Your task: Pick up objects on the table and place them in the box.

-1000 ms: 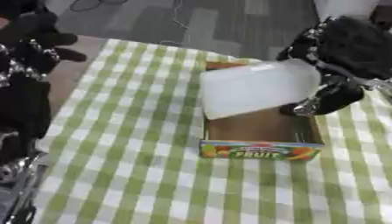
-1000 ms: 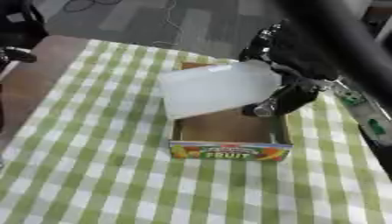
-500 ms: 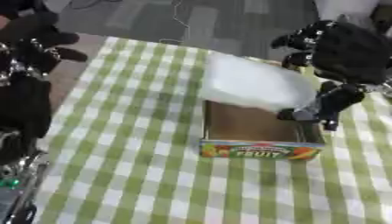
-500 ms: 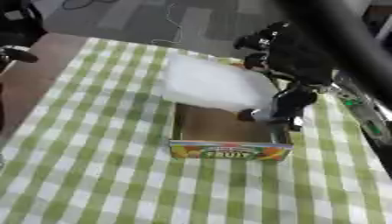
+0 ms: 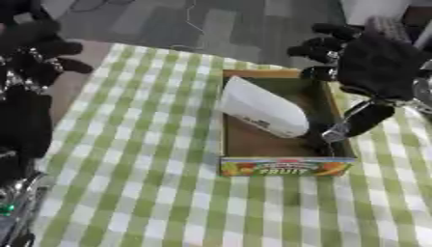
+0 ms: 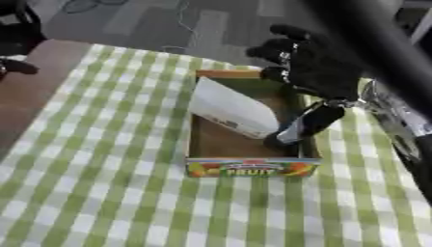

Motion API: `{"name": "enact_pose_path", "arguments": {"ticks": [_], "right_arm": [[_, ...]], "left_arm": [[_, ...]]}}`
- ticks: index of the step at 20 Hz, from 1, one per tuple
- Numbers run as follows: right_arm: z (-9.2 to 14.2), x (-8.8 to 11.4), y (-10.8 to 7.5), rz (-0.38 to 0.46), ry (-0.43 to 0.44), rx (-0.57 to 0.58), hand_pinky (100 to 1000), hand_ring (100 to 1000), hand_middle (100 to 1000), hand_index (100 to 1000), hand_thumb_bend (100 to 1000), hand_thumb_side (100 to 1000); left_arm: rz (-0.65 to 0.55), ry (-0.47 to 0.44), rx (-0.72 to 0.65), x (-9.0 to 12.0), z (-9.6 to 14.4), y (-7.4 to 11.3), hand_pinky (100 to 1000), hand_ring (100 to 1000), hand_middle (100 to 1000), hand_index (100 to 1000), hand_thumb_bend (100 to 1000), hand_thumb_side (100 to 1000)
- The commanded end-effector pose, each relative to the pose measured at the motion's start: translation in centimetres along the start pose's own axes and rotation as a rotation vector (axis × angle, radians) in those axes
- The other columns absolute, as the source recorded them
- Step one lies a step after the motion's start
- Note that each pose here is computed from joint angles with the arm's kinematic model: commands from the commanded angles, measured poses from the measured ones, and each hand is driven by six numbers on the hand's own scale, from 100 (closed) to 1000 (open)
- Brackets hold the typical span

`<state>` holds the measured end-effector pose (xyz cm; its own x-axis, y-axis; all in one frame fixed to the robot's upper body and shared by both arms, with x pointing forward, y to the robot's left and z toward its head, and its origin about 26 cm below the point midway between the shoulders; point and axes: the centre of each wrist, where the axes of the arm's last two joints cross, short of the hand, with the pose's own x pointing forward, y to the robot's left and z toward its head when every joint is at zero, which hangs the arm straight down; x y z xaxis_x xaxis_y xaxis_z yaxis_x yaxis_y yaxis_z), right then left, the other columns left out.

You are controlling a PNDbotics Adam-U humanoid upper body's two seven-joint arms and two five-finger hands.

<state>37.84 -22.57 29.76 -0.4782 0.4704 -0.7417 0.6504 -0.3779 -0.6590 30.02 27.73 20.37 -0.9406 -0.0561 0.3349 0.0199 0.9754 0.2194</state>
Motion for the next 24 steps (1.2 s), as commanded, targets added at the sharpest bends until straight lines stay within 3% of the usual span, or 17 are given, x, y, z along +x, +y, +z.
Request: {"name": "enact_pose_path", "arguments": {"ticks": [1, 4, 7, 8, 9, 11, 17, 24], "right_arm": [[0.5, -0.8, -0.3, 0.004, 0.024, -0.015, 981, 861, 924, 762, 776, 1000], [0.7, -0.5, 0.4, -0.034, 0.033, -0.015, 976, 860, 922, 764, 765, 1000], [1.0, -0.2, 1.1, -0.100, 0.048, -0.029, 893, 834, 889, 776, 718, 1000], [1.2, -0.1, 1.2, -0.128, 0.050, -0.047, 904, 837, 891, 776, 718, 1000], [1.3, 0.0, 1.1, -0.152, 0.050, -0.067, 826, 819, 872, 779, 719, 1000], [1.7, 0.3, 0.4, -0.216, 0.042, -0.137, 765, 801, 850, 781, 715, 1000], [2.8, 1.5, -2.3, -0.524, 0.048, -0.322, 559, 740, 778, 803, 667, 1000], [5.7, 1.5, -5.2, -0.847, 0.076, -0.517, 435, 655, 710, 789, 601, 978]], "left_arm": [[-0.007, -0.031, -0.017, 0.5, -0.7, 0.3, 594, 739, 792, 877, 600, 914], [-0.012, -0.032, -0.016, 0.6, -0.8, 0.4, 595, 739, 792, 877, 600, 914], [-0.021, -0.032, -0.016, 0.6, -0.8, 0.6, 596, 739, 792, 876, 600, 915], [-0.025, -0.031, -0.017, 0.6, -0.7, 0.7, 596, 739, 792, 876, 600, 915], [-0.029, -0.030, -0.018, 0.6, -0.7, 0.8, 596, 740, 792, 876, 599, 915], [-0.036, -0.025, -0.022, 0.6, -0.7, 0.9, 597, 741, 793, 876, 599, 916], [-0.056, -0.011, -0.024, 0.7, -0.3, 1.3, 602, 742, 794, 875, 597, 917], [-0.082, 0.019, -0.026, 0.8, 0.4, 1.9, 610, 743, 795, 873, 596, 917]]}}
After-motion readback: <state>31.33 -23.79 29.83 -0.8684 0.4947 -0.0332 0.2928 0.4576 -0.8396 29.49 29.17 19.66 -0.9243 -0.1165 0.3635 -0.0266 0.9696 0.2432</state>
